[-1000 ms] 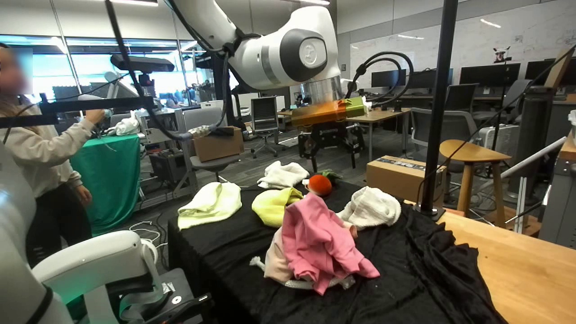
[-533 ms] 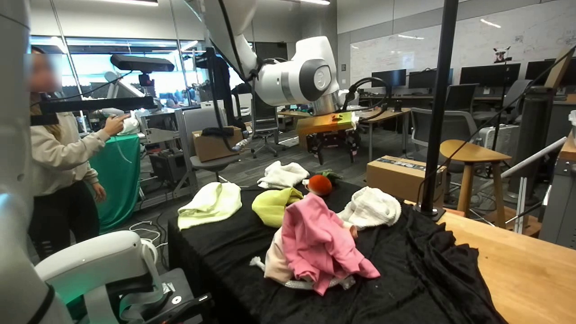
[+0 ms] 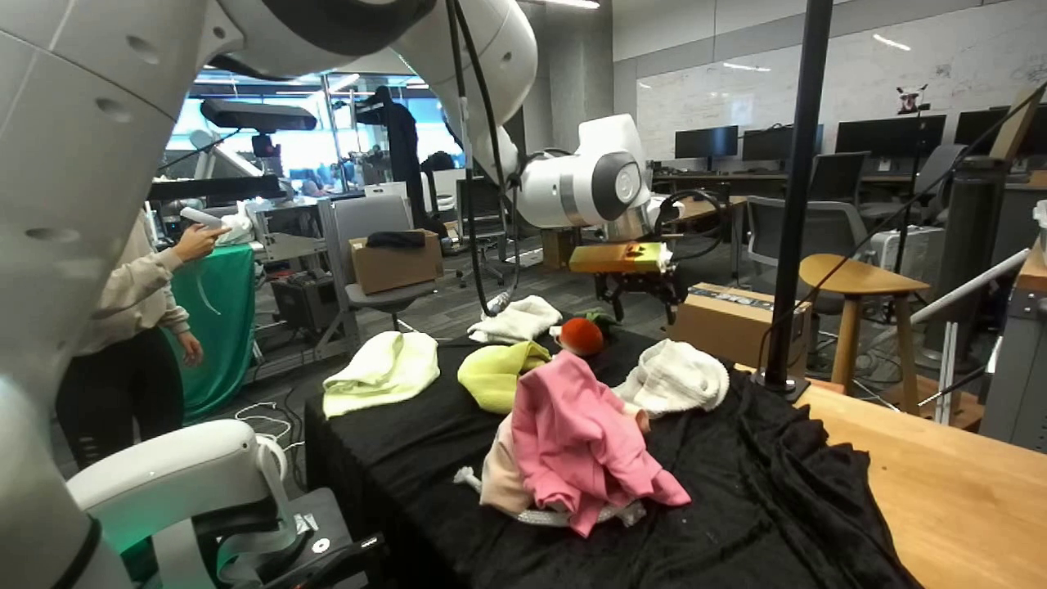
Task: Put the things on one heap
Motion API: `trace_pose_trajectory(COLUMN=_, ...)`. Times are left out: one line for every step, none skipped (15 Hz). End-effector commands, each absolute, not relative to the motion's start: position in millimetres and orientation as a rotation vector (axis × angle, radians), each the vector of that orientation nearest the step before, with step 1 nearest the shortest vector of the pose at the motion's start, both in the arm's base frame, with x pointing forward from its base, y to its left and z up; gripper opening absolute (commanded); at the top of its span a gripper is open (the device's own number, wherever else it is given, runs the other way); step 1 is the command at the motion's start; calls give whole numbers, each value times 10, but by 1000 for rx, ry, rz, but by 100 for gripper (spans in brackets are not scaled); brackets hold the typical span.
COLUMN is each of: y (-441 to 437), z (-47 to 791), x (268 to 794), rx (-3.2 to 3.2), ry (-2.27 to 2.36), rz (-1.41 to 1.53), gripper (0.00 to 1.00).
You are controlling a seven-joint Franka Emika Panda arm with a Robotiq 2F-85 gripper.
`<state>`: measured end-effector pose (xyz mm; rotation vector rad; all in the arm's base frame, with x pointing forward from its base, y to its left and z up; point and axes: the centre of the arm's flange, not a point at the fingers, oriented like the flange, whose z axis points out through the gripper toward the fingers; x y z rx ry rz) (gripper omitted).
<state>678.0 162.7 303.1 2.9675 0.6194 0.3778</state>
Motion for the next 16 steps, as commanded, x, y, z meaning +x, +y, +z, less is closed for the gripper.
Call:
trace_pose_trajectory(y=1613, z=2960, x=7051, rx=2964, ry=502, rz=340, gripper=100)
trace_pose_trajectory(y=1578, z=2929, x=7057, rx=2967, ry=485, rz=322, gripper=100)
trace_pose_trajectory(y=1548, z=2916, x=7060, rx=2965, ry=464, rz=309, gripper=100)
trace_pose_trajectory(y=1520, z=2901, x=7063, rx=2964, ry=455, rz=295, gripper=100)
trace_pose_trajectory(y=1490, z=2900, x=7056, rx=2962, ry=436, rz=277, gripper=100)
trace_pose_trajectory(y=1464, z=2893, x=7061, rx=2962, ry=421, rz=262, gripper=100)
trace_pose_trajectory(y=1430, z=2891, x=7055, rx=2965, ry=408, rz=237, gripper=100)
trace_pose_trajectory(y=1396, z=2886, x=7047, rx=2968, ry=398, rz=213, gripper=100)
trace_pose_trajectory(y=1365, z=2878, x=7043, rx=2970, ry=392, rz=188, gripper=100)
trace_pose_trajectory(y=1323, z=2867, x=7037, rx=2968, ry=374, rz=166, gripper=100)
trace_pose_trajectory(y=1288, z=2849, x=7033, rx=2969, ry=362, rz=147, gripper=100)
trace_pose_trajectory(y=1242, z=2825, x=7029, rx=2971, ry=348, rz=126, gripper=100)
trace_pose_trajectory(y=1199, z=2800, x=7029, rx=2974, ry=336, rz=110, gripper=100)
trace_pose_trajectory(y=1153, z=2776, x=7028, rx=2976, ry=330, rz=94, gripper=100)
trace_pose_trajectory(y=1105, z=2746, x=7030, rx=2980, ry=329, rz=81, gripper=100)
trace_pose_trajectory(y=1057, z=2714, x=7028, rx=2985, ry=328, rz=70, gripper=100)
